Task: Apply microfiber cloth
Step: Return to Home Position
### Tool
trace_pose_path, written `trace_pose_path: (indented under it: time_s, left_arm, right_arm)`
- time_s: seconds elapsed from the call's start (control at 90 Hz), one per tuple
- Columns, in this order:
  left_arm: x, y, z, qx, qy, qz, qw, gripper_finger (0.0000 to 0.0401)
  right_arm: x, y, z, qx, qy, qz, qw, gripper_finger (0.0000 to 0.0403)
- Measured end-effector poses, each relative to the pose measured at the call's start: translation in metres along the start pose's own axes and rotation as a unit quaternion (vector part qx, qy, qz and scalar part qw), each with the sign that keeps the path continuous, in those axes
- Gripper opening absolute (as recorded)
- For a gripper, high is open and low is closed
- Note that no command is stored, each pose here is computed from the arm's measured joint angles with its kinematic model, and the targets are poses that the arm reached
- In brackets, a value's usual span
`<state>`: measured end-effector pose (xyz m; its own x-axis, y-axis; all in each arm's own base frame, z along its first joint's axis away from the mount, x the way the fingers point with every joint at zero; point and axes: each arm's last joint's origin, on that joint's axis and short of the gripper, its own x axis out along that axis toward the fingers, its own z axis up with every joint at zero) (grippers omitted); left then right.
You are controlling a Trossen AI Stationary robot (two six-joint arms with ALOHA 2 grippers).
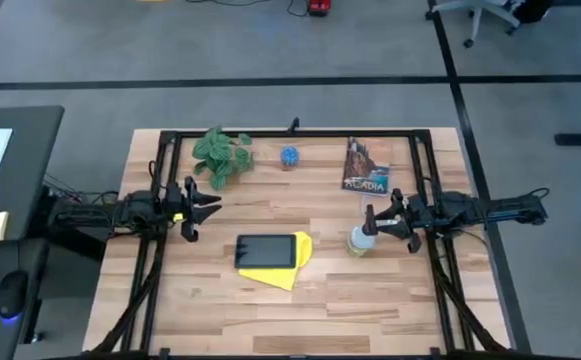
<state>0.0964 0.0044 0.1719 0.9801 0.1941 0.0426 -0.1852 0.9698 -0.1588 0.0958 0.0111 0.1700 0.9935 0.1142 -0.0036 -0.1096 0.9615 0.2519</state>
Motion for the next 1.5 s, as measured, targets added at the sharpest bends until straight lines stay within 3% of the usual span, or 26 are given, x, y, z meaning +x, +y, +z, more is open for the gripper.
trace_pose_path:
  time_s: [1.5]
  left_arm:
    - [-0.0002, 0.0000, 0.0021, -0.002, -0.011, 0.003, 1.000, 0.0091]
  right_arm:
    - [-0.0001, 0.0001, 0.0005, 0.000, -0.001, 0.001, 1.000, 0.0136]
